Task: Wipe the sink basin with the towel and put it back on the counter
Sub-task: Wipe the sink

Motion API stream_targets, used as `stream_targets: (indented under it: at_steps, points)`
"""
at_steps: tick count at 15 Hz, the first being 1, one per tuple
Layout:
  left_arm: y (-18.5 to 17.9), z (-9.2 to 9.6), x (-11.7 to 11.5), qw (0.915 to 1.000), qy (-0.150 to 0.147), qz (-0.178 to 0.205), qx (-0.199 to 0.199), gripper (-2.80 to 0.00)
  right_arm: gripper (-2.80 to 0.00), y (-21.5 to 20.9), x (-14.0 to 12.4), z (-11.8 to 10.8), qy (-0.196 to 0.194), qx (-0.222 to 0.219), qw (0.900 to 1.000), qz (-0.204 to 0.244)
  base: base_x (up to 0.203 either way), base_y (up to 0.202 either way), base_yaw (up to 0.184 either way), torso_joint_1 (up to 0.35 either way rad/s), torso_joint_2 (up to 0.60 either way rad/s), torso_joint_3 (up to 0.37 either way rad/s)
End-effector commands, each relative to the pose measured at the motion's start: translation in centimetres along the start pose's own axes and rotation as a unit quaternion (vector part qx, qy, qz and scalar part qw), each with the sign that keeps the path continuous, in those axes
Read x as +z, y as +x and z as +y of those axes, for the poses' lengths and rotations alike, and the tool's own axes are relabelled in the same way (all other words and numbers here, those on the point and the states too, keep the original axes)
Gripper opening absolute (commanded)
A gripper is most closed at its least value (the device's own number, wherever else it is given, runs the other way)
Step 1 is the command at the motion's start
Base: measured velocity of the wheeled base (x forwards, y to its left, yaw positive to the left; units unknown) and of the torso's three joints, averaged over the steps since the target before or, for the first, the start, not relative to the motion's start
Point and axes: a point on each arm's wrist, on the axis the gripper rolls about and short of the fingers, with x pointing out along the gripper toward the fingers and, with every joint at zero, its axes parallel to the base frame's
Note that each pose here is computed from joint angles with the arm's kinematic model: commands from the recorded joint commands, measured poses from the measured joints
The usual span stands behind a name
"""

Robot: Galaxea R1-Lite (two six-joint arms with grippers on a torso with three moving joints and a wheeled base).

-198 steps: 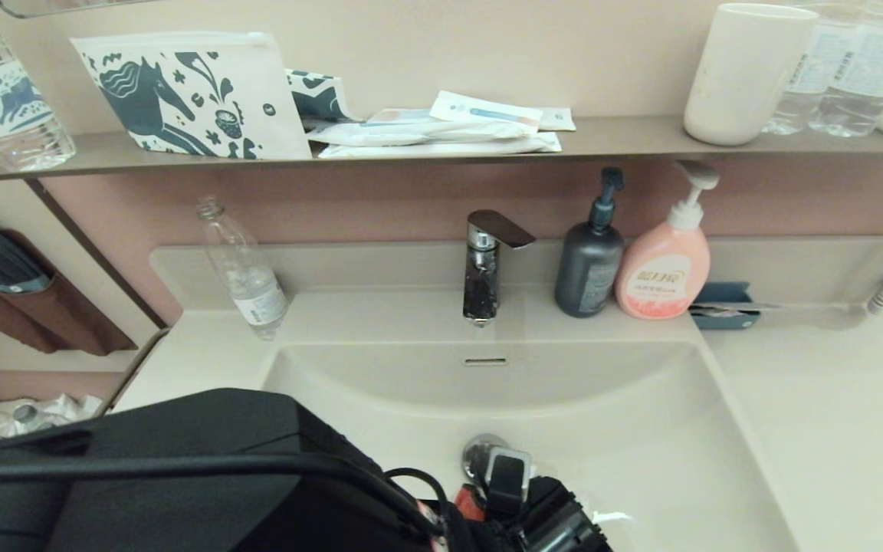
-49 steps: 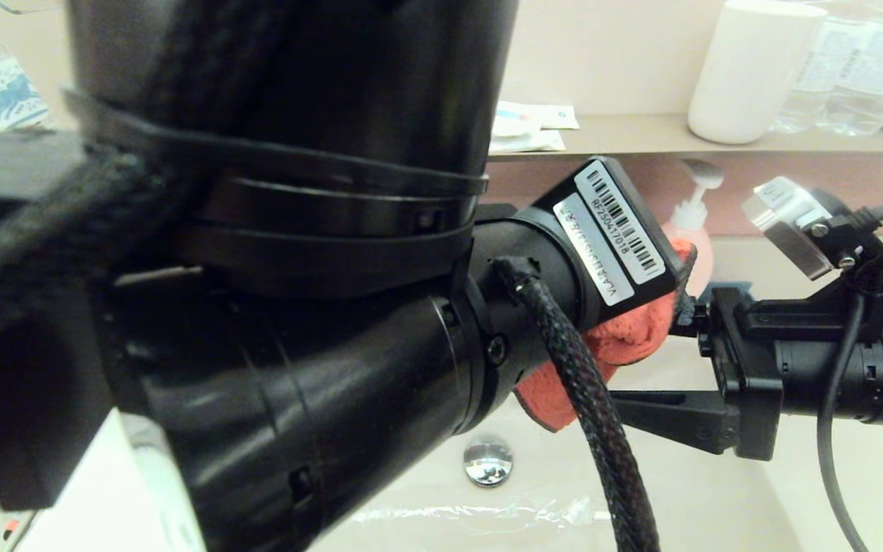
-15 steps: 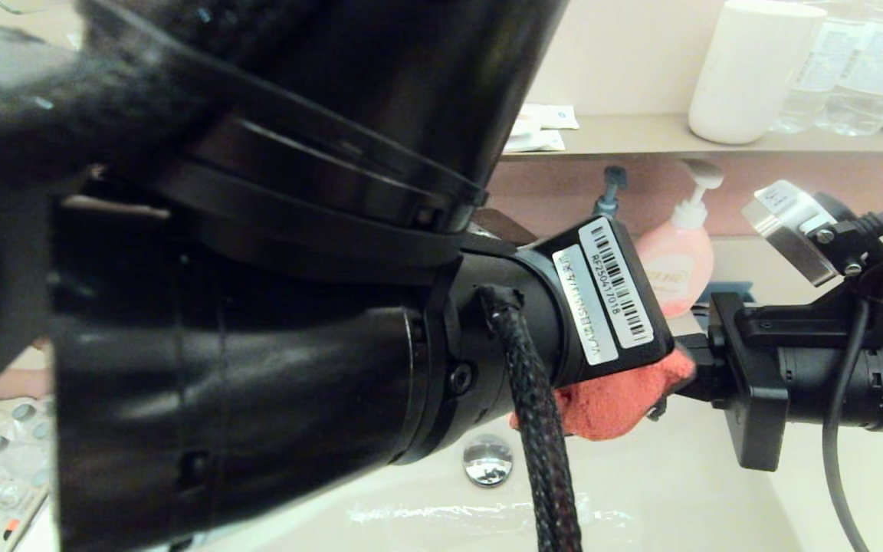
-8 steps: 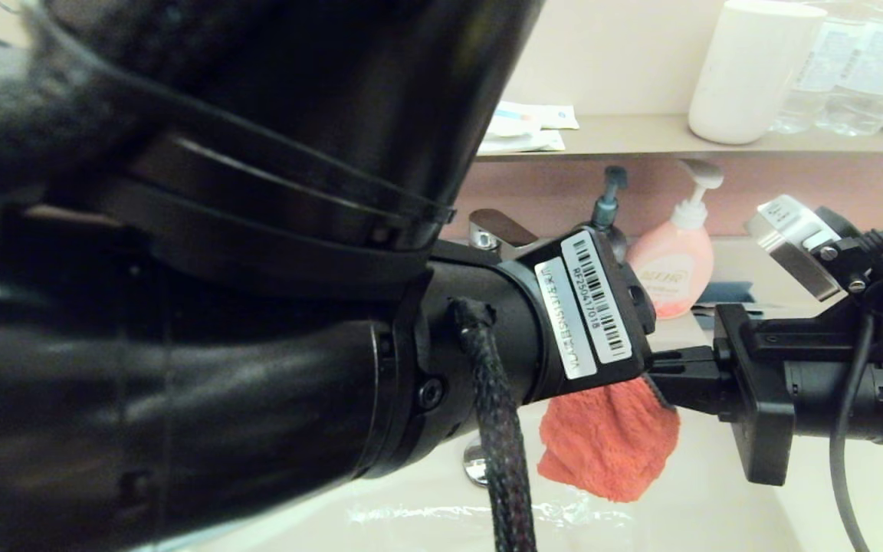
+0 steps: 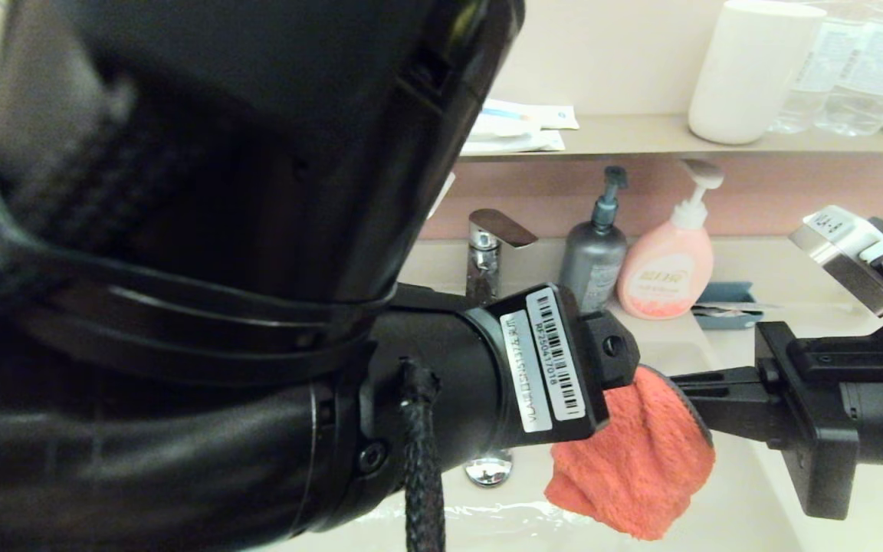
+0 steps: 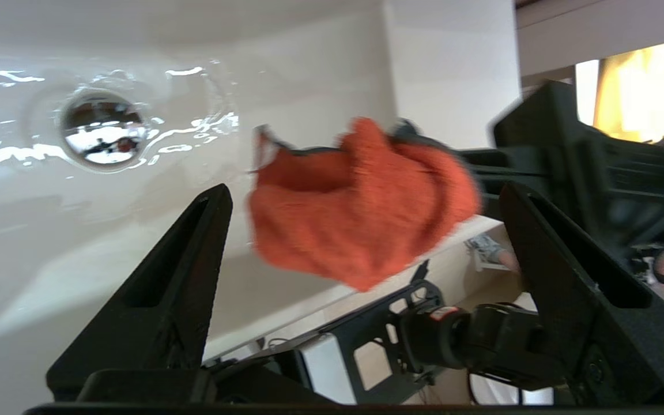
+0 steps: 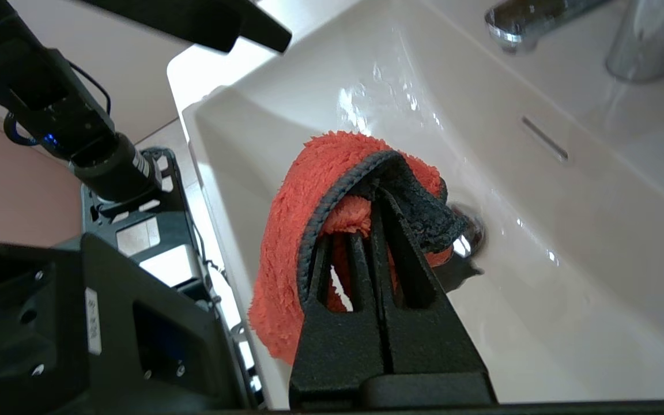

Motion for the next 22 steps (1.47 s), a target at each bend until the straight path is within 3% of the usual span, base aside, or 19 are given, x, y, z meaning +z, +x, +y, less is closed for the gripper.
stream_targets:
  at_steps: [1, 2, 3, 9, 11, 14, 17, 19, 22]
  points:
    - [-0.1, 1.0, 0.0, 0.9999, -0.004, -0.001, 0.014, 0.00, -2.80, -1.3, 0.0, 0.2, -0.003, -0.019, 1.000, -0.008, 0.000, 0.000, 0.000, 0.000, 0.00, 0.000]
    - [-0.1, 1.5, -0.1, 0.9998, -0.002, 0.000, 0.022, 0.00, -2.80, -1.5, -0.1, 0.1, -0.001, -0.031, 0.999, -0.008, 0.000, 0.000, 0.000, 0.000, 0.00, 0.000]
    - [-0.1, 1.9, -0.3, 0.9996, 0.002, 0.002, 0.029, -2.80, -2.80, -1.8, -0.2, 0.0, 0.000, -0.039, 0.999, -0.008, 0.000, 0.000, 0.000, 0.000, 0.00, 0.000]
    - [-0.2, 5.8, -0.5, 0.9954, 0.039, 0.006, 0.087, -2.80, -2.80, -3.6, -0.4, -0.4, 0.016, -0.079, 0.997, -0.005, 0.000, 0.000, 0.000, 0.000, 0.00, 0.000]
    - [-1.8, 7.1, -0.7, 0.9942, 0.061, 0.002, 0.089, -2.80, -2.80, -4.1, -0.5, -0.2, 0.019, -0.086, 0.996, -0.004, 0.000, 0.000, 0.000, 0.000, 0.00, 0.000]
    - [-4.3, 10.2, -1.5, 0.9885, 0.109, 0.000, 0.105, -2.80, -2.80, -4.6, -0.6, 0.0, 0.024, -0.090, 0.996, 0.000, 0.000, 0.000, 0.000, 0.000, 0.00, 0.000]
    - [-6.7, 13.8, -1.6, 0.9802, 0.128, -0.026, 0.149, -2.80, -2.80, -5.1, -0.7, 0.5, 0.027, -0.088, 0.996, 0.004, 0.000, 0.000, 0.000, 0.000, 0.00, 0.000]
    - [-8.6, 15.8, -1.3, 0.9732, 0.118, -0.064, 0.187, -2.80, -2.80, -5.6, -0.6, 1.0, 0.027, -0.090, 0.996, 0.004, 0.000, 0.000, 0.000, 0.000, 0.00, 0.000]
    - [-12.4, 17.8, -0.7, 0.9569, 0.068, -0.157, 0.235, -2.80, -2.80, -6.0, -0.9, 1.2, 0.032, -0.114, 0.993, 0.014, 0.000, 0.000, 0.000, 0.000, 0.00, 0.000]
